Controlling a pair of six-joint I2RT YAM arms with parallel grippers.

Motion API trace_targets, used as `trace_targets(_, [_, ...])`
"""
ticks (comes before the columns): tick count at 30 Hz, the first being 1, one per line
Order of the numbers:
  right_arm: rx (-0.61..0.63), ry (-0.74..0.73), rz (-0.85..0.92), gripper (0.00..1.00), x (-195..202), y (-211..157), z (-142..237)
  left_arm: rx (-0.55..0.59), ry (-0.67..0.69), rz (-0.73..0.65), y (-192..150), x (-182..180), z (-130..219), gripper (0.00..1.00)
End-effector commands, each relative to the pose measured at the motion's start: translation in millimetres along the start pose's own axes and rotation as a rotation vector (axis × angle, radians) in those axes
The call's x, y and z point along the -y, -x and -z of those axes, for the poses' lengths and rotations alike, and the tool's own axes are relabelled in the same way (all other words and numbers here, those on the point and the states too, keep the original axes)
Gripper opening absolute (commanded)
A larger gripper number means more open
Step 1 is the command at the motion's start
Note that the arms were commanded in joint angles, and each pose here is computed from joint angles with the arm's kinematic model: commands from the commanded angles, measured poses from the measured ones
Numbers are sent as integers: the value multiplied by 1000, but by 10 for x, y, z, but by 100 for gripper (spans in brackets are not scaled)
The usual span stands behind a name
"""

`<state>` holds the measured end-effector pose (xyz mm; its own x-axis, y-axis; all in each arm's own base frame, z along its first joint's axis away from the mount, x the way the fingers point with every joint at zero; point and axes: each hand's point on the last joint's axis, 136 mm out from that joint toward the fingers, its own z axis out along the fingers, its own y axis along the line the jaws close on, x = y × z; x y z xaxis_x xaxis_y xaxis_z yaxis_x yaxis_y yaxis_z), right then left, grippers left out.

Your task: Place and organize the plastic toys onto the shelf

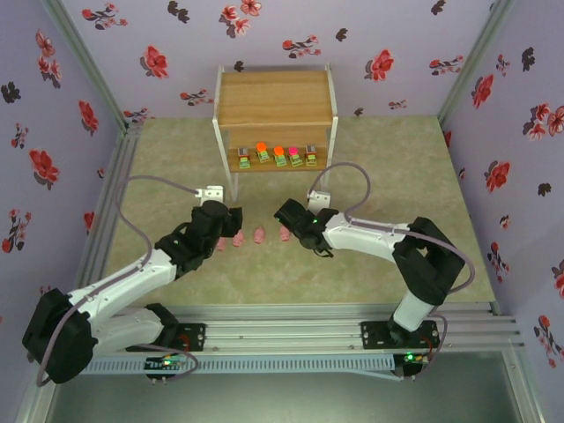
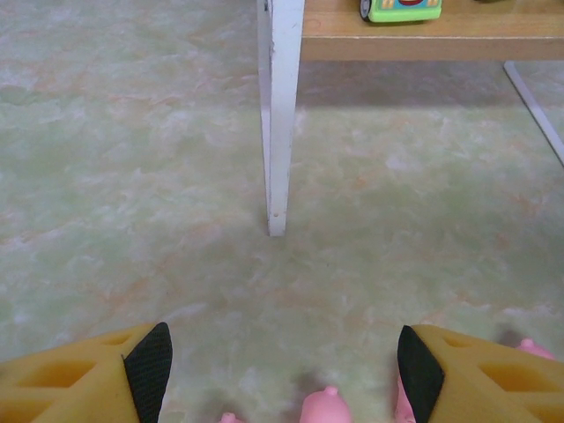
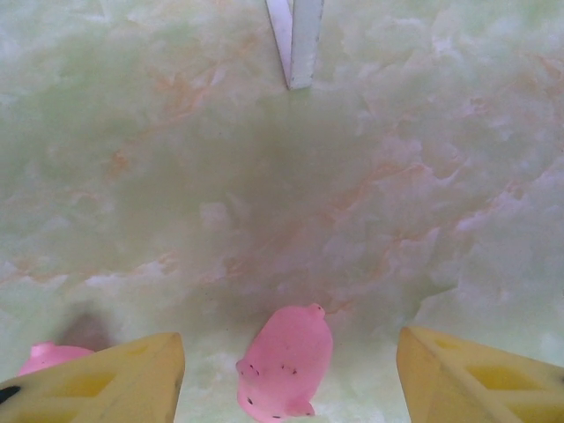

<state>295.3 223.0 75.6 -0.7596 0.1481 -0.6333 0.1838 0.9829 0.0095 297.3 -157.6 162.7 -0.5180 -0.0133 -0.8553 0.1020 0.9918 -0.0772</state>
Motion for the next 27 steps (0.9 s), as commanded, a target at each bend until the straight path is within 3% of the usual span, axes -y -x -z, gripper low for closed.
trace_targets(1, [-22,-6,-44,50,29,-95,-70,-7,2,24,-18,-21,-32,72])
trace_targets(27, [-90,-36,-97,37,-8,-328,-403,-56,4,31,-140,-16,-174,72])
